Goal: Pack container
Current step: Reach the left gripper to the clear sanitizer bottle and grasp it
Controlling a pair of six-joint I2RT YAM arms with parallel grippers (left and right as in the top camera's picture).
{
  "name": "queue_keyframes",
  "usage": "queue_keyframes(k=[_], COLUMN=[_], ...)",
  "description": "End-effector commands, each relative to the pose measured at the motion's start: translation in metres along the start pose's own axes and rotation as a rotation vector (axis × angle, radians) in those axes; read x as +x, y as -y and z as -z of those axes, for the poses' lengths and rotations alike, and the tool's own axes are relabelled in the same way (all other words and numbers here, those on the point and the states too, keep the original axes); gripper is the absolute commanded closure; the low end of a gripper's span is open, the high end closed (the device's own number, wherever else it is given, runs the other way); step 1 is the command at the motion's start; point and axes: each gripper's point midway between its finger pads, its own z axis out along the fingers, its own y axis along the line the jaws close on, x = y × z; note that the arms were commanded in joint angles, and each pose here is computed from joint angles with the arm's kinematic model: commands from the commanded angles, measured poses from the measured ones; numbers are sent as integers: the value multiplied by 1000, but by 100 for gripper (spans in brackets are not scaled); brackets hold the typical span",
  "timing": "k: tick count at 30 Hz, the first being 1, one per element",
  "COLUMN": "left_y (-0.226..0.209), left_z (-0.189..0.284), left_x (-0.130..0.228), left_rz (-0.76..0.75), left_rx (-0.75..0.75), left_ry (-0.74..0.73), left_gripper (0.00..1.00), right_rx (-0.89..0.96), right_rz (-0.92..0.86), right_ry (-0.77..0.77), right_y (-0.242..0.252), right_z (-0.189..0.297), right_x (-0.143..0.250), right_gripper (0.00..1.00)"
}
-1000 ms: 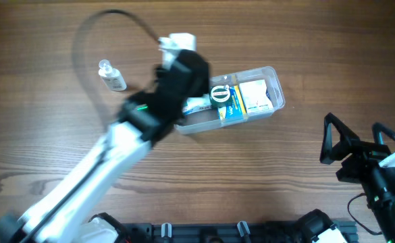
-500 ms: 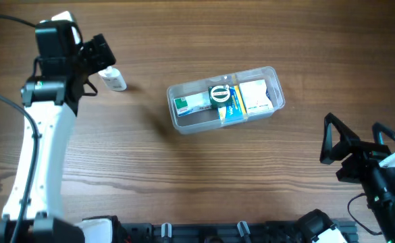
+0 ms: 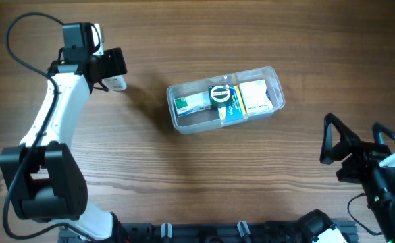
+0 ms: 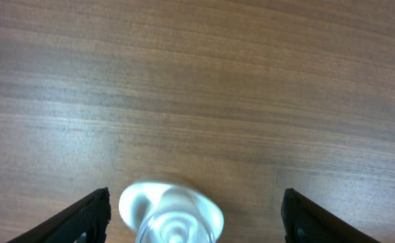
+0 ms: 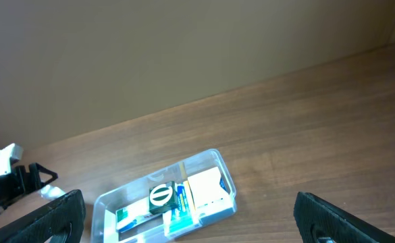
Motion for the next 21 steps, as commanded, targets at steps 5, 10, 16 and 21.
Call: queue_keyframes(k=[5, 10, 16, 21], left_y=[-2, -8, -10, -9], left_z=[-9, -13, -14, -14], left_x=[2, 12, 9, 7], left_rz=[-79, -107, -111, -155], left_rx=[-13, -44, -54, -52], left_ry=[-7, -47, -33, -26], left_gripper=[41, 42, 48, 55], right_rx=[17, 17, 17, 17], right_rz=[11, 12, 12, 11], right_ry=[12, 12, 12, 12], right_y=[3, 3, 3, 3], right_z=[0, 0, 0, 0], right_x=[-3, -3, -3, -3], right_gripper=[0, 0, 0, 0])
